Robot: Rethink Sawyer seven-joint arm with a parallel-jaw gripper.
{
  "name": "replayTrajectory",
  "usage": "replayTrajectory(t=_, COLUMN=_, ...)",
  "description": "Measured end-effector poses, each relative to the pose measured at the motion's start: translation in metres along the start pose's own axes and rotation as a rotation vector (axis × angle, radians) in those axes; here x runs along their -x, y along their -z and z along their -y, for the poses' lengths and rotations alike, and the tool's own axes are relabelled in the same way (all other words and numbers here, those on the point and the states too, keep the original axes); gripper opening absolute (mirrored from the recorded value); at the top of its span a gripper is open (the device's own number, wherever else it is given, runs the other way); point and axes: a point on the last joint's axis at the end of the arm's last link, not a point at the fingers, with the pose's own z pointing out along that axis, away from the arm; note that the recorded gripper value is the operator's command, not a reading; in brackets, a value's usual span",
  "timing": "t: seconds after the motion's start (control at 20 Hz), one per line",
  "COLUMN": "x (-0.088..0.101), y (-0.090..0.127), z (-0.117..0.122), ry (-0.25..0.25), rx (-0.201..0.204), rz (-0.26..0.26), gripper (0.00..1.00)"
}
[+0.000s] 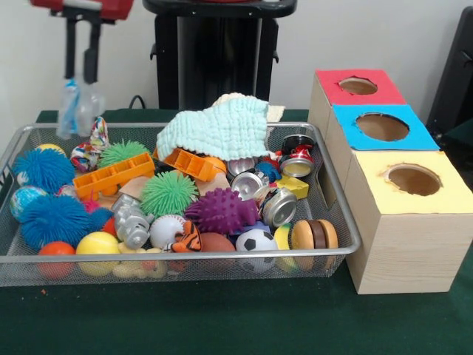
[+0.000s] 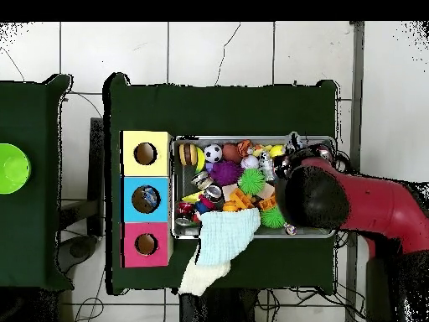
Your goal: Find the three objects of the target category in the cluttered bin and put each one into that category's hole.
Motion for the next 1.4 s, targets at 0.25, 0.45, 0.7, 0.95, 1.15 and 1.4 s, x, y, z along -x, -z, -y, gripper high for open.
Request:
replayTrajectory(t=0.25, x=0.025, y=0.027, z=-0.052, ry=0.012, rx=0.028, rz=0.009, gripper=0.00)
replayTrajectory(t=0.45, x=0.036, y=0.044, z=-0.101, ry=0.013, rx=0.063, rz=0.002, gripper=0.00)
replayTrajectory(t=0.7, x=0.038, y=0.056, z=-0.151, ry=-0.025, rx=0.095, rz=-0.021, gripper=0.00)
replayTrajectory(t=0.95, x=0.033, y=0.071, z=-0.210, ry=-0.114, rx=0.124, rz=-0.060, gripper=0.00)
replayTrajectory(t=1.15, x=0.028, y=0.079, z=-0.250, ry=-0.181, rx=0.140, rz=-0.088, gripper=0.00)
replayTrajectory(t=1.4, x=0.031, y=0.094, z=-0.300, ry=-0.229, rx=0.132, rz=-0.095, gripper=0.00)
